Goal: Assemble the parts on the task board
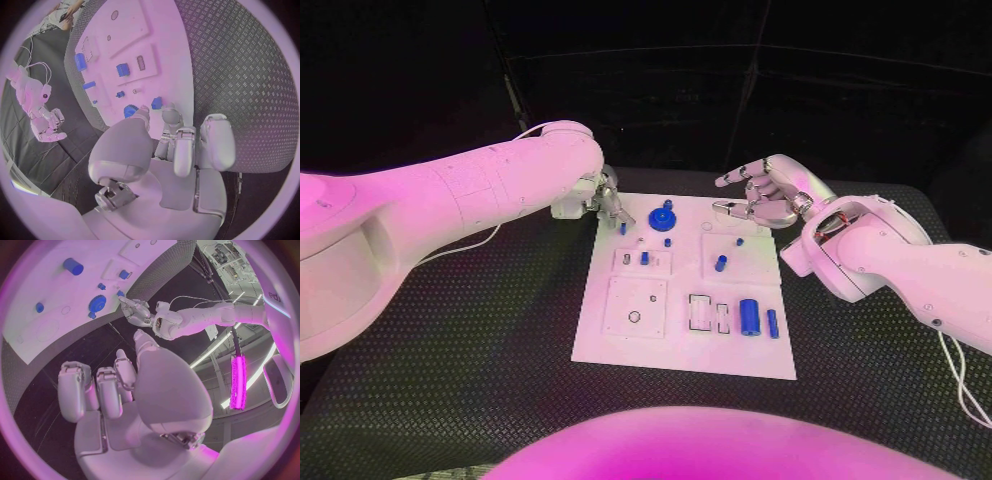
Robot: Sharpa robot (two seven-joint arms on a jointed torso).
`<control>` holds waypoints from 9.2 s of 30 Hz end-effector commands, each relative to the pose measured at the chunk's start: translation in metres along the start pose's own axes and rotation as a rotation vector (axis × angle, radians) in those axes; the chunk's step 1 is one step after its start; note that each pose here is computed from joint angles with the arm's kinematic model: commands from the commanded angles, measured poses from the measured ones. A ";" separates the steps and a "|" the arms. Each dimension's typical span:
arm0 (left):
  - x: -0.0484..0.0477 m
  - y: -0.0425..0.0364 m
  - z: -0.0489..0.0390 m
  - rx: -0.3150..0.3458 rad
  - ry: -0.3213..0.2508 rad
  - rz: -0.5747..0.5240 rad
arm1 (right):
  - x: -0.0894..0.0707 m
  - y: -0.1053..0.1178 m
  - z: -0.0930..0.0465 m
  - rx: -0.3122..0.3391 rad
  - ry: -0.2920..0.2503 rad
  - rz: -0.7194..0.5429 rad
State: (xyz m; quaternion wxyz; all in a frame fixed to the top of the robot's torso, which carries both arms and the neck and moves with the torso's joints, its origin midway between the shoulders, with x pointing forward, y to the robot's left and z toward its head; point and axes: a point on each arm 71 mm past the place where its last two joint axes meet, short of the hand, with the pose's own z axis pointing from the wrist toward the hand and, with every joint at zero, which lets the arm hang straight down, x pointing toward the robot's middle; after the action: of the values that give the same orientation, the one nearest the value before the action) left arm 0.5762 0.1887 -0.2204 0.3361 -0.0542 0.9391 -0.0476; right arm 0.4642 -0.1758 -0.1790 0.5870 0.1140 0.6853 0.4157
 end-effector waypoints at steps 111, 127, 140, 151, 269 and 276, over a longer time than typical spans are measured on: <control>0.0020 -0.0218 0.0095 -0.014 0.028 0.025 | 0.001 0.000 0.002 0.004 0.020 0.004; 0.0059 -0.0249 0.0146 -0.036 0.036 0.056 | 0.002 0.000 0.003 0.004 0.024 0.005; 0.0091 -0.0284 0.0177 -0.042 0.040 0.062 | 0.003 0.001 0.003 0.003 0.025 0.005; 0.0084 -0.0284 0.0188 -0.048 0.039 0.060 | 0.003 0.001 0.003 0.003 0.026 0.006; 0.0077 -0.0041 0.0097 -0.012 -0.081 -0.038 | 0.002 -0.004 0.004 0.010 0.026 0.000; 0.0083 -0.0038 0.0093 -0.011 -0.077 -0.036 | 0.002 -0.005 0.005 0.011 0.026 0.000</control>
State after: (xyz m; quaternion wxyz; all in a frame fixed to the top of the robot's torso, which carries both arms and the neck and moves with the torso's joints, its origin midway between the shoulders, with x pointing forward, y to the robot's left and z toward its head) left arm 0.5757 0.1836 -0.2333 0.3679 -0.0741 0.9258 -0.0460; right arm 0.4694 -0.1765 -0.1850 0.5767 0.1139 0.6974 0.4100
